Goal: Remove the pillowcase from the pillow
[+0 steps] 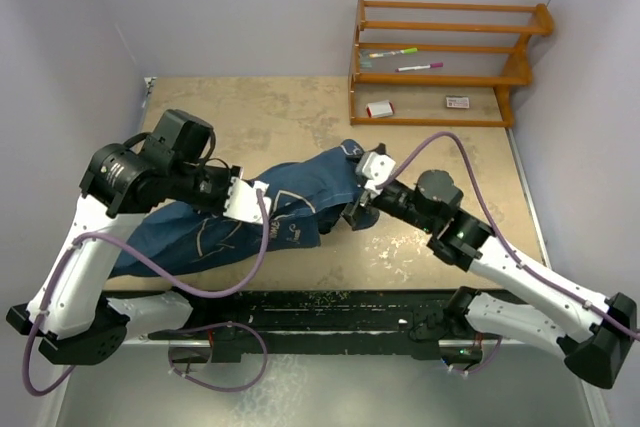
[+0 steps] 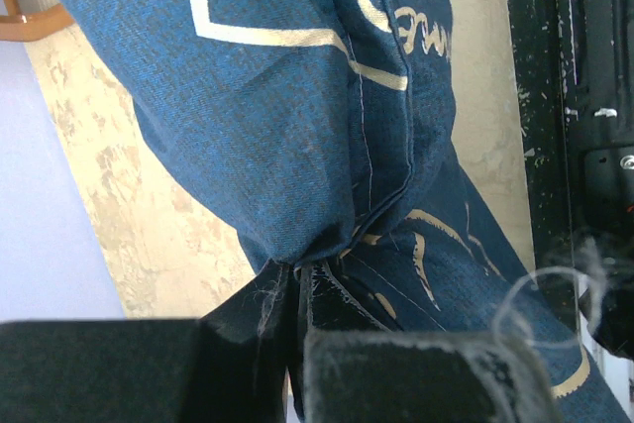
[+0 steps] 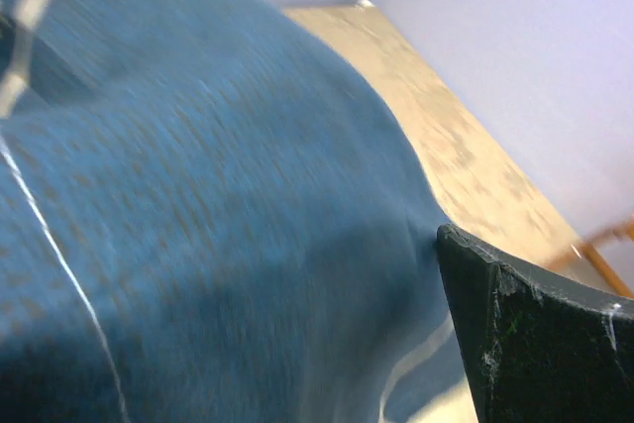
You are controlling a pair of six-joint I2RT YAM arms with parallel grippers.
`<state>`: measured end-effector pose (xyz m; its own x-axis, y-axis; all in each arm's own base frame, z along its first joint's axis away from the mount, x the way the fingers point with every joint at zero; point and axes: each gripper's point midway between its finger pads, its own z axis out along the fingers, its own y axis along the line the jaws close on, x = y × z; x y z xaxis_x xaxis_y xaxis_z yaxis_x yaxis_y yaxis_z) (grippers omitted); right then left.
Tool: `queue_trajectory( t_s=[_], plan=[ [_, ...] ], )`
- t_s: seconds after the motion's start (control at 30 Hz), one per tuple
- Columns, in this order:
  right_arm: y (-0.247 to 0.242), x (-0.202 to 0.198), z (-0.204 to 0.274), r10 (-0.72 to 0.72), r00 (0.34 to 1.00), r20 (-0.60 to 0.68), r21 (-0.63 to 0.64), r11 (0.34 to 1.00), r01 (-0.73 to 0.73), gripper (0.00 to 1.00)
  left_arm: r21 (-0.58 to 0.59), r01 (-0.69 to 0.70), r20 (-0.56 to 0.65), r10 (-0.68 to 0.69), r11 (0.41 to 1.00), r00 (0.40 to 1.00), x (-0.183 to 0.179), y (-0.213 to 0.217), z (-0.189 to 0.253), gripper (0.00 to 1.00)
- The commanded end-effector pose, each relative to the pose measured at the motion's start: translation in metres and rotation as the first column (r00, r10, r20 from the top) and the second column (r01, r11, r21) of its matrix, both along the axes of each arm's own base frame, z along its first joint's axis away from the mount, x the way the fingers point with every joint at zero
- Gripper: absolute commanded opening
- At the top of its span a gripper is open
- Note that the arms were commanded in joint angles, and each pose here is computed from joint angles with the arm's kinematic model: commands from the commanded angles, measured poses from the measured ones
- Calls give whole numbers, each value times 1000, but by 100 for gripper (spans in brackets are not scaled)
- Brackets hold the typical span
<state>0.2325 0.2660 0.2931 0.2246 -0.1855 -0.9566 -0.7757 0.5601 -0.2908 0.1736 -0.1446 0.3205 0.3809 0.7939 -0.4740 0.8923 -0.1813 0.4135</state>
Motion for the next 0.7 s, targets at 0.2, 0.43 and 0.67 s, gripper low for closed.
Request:
queue_trajectory(
  t_s=[0.2,0.43,0.67],
  plan=[
    [106,-87,-5,572,807,-150,51,819,-571,99,-150,98,227,-62,984,972,18,-23,41,0],
    [109,-40,16,309,920,-240,75,951,-300,0,-236,30,346,55,971,937,42,-26,58,34],
    [62,23,109,-121,944,-308,39,989,140,0,-362,56,309,63,930,949,27,-37,100,87]
  ],
)
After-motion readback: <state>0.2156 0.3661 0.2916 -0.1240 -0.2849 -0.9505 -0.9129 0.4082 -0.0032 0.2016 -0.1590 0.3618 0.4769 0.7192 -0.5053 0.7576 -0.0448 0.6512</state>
